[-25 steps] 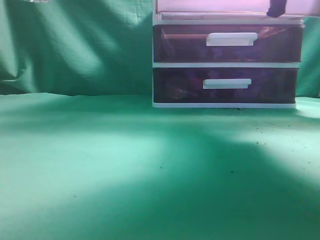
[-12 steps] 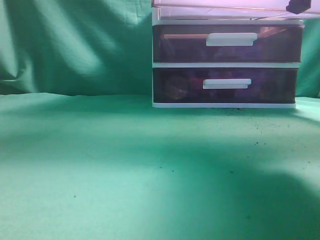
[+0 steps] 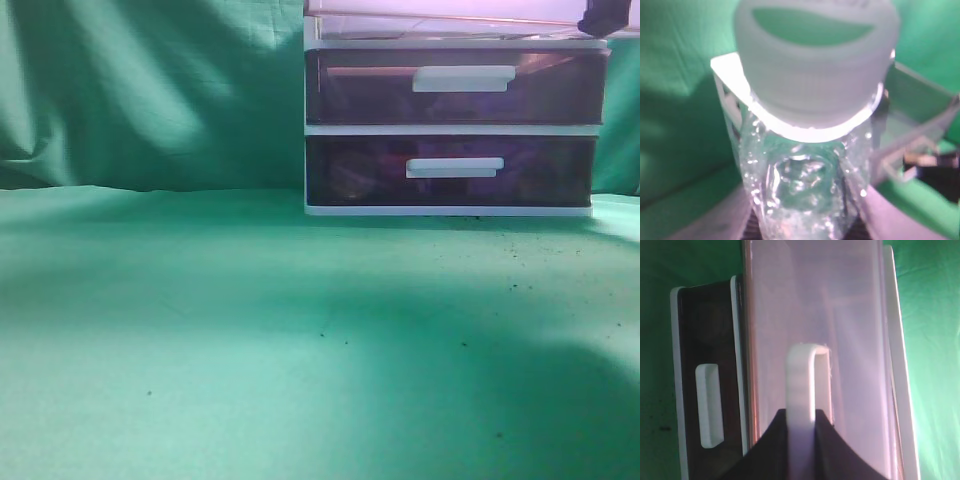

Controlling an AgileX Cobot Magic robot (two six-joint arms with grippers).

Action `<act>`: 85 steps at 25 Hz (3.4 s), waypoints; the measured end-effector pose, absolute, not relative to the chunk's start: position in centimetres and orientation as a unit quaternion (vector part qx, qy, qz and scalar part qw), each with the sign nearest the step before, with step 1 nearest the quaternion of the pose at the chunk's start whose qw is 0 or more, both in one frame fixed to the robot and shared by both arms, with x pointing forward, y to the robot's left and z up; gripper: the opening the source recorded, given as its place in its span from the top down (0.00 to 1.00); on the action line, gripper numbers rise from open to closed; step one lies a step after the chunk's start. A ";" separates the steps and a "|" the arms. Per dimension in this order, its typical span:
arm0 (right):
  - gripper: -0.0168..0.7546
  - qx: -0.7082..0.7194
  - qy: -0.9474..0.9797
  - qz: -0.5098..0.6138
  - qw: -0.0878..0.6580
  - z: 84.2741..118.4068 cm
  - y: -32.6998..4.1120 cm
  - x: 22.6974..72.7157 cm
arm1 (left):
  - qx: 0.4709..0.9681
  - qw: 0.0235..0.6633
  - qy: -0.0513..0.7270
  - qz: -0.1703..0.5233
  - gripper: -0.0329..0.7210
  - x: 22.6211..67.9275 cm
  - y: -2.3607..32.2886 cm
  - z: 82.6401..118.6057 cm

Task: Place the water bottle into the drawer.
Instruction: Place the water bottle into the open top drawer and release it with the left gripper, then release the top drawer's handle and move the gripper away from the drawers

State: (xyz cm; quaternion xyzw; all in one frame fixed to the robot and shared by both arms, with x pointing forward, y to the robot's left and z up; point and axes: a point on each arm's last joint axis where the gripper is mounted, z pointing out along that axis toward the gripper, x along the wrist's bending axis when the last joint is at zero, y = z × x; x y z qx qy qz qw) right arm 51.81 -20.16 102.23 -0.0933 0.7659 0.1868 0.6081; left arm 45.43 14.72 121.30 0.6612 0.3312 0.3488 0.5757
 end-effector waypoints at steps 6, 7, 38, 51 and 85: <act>0.86 -0.093 0.765 0.187 0.609 102.2 -20.2 51.8 | 0.641 0.598 0.324 0.355 0.64 50.7 10.6 124.3; 0.86 -0.093 0.765 0.187 0.609 102.2 -20.2 51.8 | 0.637 0.603 0.328 0.350 0.64 51.6 9.9 124.4; 0.86 -0.094 0.768 0.188 0.605 102.0 -20.1 51.6 | 0.642 0.620 0.372 0.254 0.24 59.0 2.6 116.2; 0.86 -0.091 0.768 0.189 0.605 102.0 -20.1 51.6 | 0.563 0.756 0.246 0.224 0.26 59.9 -6.2 113.2; 0.86 -0.088 0.763 0.160 0.620 105.6 -19.3 57.4 | 0.751 0.372 0.366 0.403 0.96 48.7 12.0 123.9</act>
